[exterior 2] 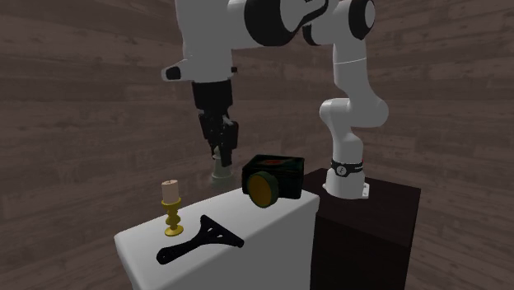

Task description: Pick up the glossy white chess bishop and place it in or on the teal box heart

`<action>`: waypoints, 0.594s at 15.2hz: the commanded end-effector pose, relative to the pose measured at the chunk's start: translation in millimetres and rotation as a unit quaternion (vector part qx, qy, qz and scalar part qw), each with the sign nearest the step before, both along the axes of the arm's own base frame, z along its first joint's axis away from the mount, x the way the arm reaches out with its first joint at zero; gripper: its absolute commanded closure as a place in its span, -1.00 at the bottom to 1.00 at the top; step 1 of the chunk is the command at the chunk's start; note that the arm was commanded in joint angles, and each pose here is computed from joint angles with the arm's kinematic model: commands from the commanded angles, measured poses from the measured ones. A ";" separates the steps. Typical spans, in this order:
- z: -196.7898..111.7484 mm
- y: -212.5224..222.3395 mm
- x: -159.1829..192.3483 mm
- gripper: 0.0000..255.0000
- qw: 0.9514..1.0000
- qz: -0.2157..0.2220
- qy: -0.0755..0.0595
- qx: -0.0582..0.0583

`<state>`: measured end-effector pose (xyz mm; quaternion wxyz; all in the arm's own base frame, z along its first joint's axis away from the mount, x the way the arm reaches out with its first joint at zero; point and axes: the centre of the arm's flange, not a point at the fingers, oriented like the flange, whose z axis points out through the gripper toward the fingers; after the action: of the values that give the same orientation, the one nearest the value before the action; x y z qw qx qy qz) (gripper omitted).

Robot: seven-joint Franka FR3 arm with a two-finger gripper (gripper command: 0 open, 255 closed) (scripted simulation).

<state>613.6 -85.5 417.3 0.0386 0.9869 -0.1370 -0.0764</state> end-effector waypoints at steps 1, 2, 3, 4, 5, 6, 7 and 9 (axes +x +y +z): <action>9.7 -0.7 -0.1 1.00 1.000 0.000 0.000 0.000; 15.0 -0.7 -0.1 1.00 1.000 0.000 0.000 0.000; 20.3 -0.7 -0.1 1.00 1.000 0.000 0.000 0.000; 25.6 -0.7 -0.1 1.00 1.000 0.000 0.000 0.000; 30.8 -0.7 -0.1 1.00 1.000 0.000 0.000 0.000; 36.1 -0.7 -0.1 1.00 1.000 0.000 0.000 0.000; 41.4 -0.7 -0.1 1.00 1.000 0.000 0.000 0.000; 52.0 -0.7 -0.1 1.00 1.000 0.000 0.000 0.000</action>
<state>613.8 -86.3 464.0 0.0386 0.9869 -0.1370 -0.0764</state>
